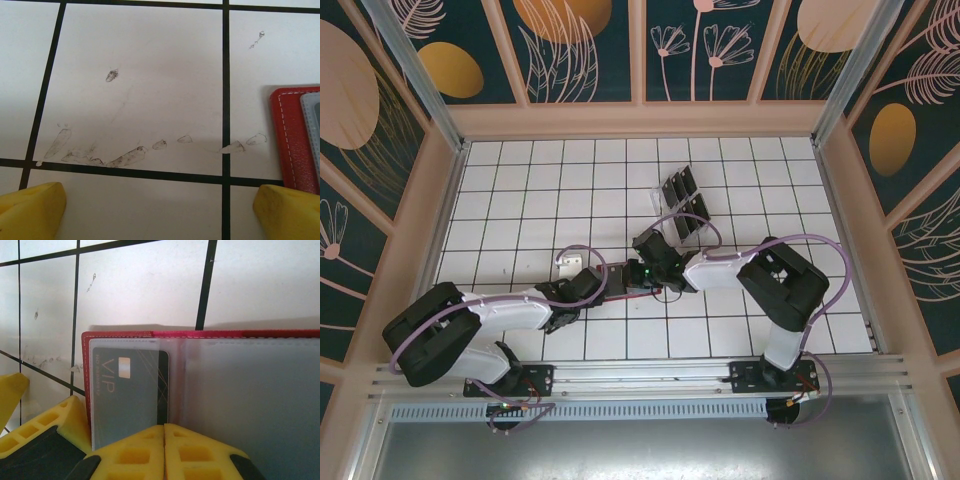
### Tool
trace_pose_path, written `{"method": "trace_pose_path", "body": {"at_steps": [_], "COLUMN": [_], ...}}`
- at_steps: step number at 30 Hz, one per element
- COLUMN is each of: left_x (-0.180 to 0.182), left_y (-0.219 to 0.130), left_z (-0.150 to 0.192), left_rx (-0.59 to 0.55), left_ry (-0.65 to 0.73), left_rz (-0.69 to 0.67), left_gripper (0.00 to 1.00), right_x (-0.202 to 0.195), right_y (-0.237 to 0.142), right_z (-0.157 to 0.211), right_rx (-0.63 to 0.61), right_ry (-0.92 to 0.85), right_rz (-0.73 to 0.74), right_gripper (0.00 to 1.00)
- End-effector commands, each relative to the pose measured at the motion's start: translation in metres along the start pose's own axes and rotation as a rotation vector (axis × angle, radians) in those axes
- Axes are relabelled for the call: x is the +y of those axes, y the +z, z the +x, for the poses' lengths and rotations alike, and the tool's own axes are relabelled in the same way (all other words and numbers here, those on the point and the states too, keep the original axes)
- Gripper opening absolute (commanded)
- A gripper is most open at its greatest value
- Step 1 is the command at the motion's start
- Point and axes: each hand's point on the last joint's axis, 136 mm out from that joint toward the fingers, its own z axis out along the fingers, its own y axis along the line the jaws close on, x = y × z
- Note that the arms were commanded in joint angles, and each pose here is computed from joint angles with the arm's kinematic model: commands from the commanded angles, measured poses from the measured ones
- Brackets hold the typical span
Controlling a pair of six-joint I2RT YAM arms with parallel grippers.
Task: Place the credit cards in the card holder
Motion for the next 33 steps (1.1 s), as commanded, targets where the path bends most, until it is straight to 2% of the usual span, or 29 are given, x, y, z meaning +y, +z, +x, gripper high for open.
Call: {"method": "trace_pose_path", "body": {"at_steps": [1, 8, 15, 22, 26, 33], "left_x": [-0.002, -0.003, -0.003, 0.003, 0.007, 0.001], "left_y": [0.006, 0.006, 0.004, -0.007, -0.017, -0.030], "left_z": [0.007, 0.008, 0.005, -0.005, -0.013, -0.029], "left_rx": [0.029, 0.033, 0.028, 0.000, -0.022, -0.055], "left_ry": [0.009, 0.012, 0.006, -0.013, -0.026, -0.037], "left_rz": [0.002, 0.009, 0.011, -0.003, -0.004, 0.029], "left_gripper": [0.98, 0.98, 0.98, 0.98, 0.98, 0.99], "right_x": [0.010, 0.018, 0.025, 0.031, 0.021, -0.005], "right_y": [0.006, 0.009, -0.001, -0.039, -0.058, -0.068], "right_z": [0.001, 0.007, -0.003, -0.022, -0.025, -0.016], "right_rx": [0.016, 0.039, 0.007, -0.086, -0.127, -0.133], "right_ry": [-0.019, -0.020, -0.027, -0.029, -0.033, -0.048], "right_rz": [-0.028, -0.062, -0.077, -0.087, -0.043, 0.061], "right_gripper": [0.07, 0.06, 0.11, 0.23, 0.32, 0.38]}}
